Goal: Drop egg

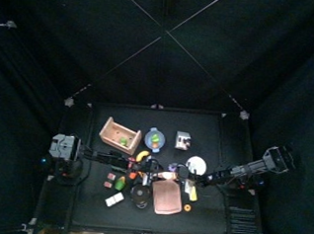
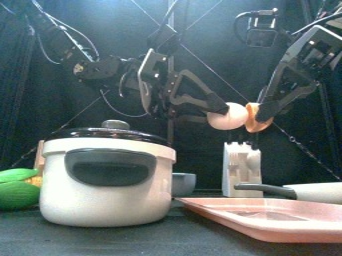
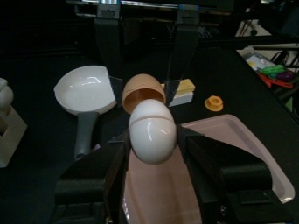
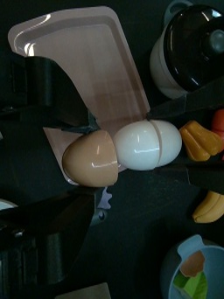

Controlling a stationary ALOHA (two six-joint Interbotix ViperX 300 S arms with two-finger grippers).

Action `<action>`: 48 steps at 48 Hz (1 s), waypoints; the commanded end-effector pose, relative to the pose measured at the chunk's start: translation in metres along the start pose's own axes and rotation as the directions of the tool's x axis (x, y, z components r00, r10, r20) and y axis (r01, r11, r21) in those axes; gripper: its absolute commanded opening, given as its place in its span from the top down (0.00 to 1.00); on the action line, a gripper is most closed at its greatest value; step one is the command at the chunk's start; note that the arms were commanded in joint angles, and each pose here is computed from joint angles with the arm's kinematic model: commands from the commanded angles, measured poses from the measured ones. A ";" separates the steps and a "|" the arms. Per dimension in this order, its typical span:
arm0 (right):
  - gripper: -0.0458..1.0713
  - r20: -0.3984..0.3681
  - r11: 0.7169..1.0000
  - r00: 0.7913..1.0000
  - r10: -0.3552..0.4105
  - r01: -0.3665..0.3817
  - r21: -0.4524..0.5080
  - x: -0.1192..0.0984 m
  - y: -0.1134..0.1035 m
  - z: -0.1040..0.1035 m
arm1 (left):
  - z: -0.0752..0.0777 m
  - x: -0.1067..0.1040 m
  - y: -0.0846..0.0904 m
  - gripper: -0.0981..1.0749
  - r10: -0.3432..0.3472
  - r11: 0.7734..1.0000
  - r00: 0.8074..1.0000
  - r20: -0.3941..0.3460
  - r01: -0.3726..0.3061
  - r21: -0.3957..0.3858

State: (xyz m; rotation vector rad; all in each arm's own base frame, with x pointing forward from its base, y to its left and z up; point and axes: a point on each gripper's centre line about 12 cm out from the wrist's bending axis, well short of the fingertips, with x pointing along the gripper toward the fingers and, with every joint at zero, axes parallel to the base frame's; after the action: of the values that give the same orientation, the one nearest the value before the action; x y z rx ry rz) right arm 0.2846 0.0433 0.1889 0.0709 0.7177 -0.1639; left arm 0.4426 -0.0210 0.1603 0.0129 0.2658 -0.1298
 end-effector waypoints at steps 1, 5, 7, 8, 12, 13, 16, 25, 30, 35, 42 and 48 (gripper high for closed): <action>0.39 0.043 1.000 0.999 0.013 -0.013 0.010 -0.007 0.001 0.012 | 0.016 -0.004 0.001 0.32 0.002 1.000 0.999 0.043 -0.002 0.002; 0.39 0.043 1.000 0.999 0.012 -0.012 0.011 -0.007 0.000 0.012 | 0.015 -0.004 0.000 0.32 0.001 1.000 0.999 0.041 -0.001 0.003; 0.39 0.042 1.000 0.999 0.010 -0.011 0.011 -0.007 0.000 0.012 | 0.014 -0.004 -0.002 0.32 -0.002 1.000 0.999 0.037 0.002 0.003; 0.39 0.044 1.000 0.999 0.013 -0.014 0.010 -0.008 0.001 0.012 | 0.013 -0.005 -0.003 0.32 -0.005 1.000 0.999 0.034 0.005 0.004; 0.39 0.041 1.000 0.999 0.012 -0.013 0.009 -0.007 0.001 0.012 | 0.008 -0.005 -0.005 0.32 -0.011 1.000 1.000 0.020 0.011 0.008; 0.39 0.041 1.000 0.999 0.012 -0.013 0.009 -0.007 0.001 0.012 | 0.007 -0.005 -0.006 0.32 -0.013 1.000 1.000 0.017 0.012 0.008; 0.39 0.041 1.000 0.999 0.011 -0.012 0.010 -0.007 0.000 0.012 | 0.000 -0.005 -0.007 0.32 -0.016 1.000 1.000 -0.002 0.016 0.007; 0.39 0.042 1.000 0.999 0.012 -0.012 0.012 -0.007 0.000 0.012 | -0.014 0.000 -0.016 0.32 -0.034 0.999 0.999 -0.035 0.034 0.004; 0.39 0.040 1.000 0.999 0.010 -0.011 0.017 -0.007 0.000 0.012 | -0.023 0.005 -0.022 0.32 -0.047 0.999 0.997 -0.057 0.047 0.006; 0.39 0.040 1.000 0.999 0.010 -0.011 0.014 -0.007 0.000 0.012 | -0.029 0.009 -0.023 0.32 -0.050 0.999 0.996 -0.077 0.051 0.004; 0.39 0.041 1.000 0.999 0.011 -0.011 0.015 -0.007 0.000 0.012 | -0.038 0.013 -0.024 0.31 -0.047 0.999 0.991 -0.123 0.048 0.001; 0.39 0.042 1.000 0.999 0.009 -0.010 0.014 -0.007 0.000 0.012 | -0.042 0.016 -0.021 0.29 -0.032 0.999 0.983 -0.181 0.033 0.001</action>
State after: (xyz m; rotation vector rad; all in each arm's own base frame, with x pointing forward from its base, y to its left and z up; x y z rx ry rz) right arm 0.2850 0.0425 0.1899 0.0716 0.7143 -0.1660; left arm 0.4360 -0.0446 0.1042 0.0244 0.4564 -0.1740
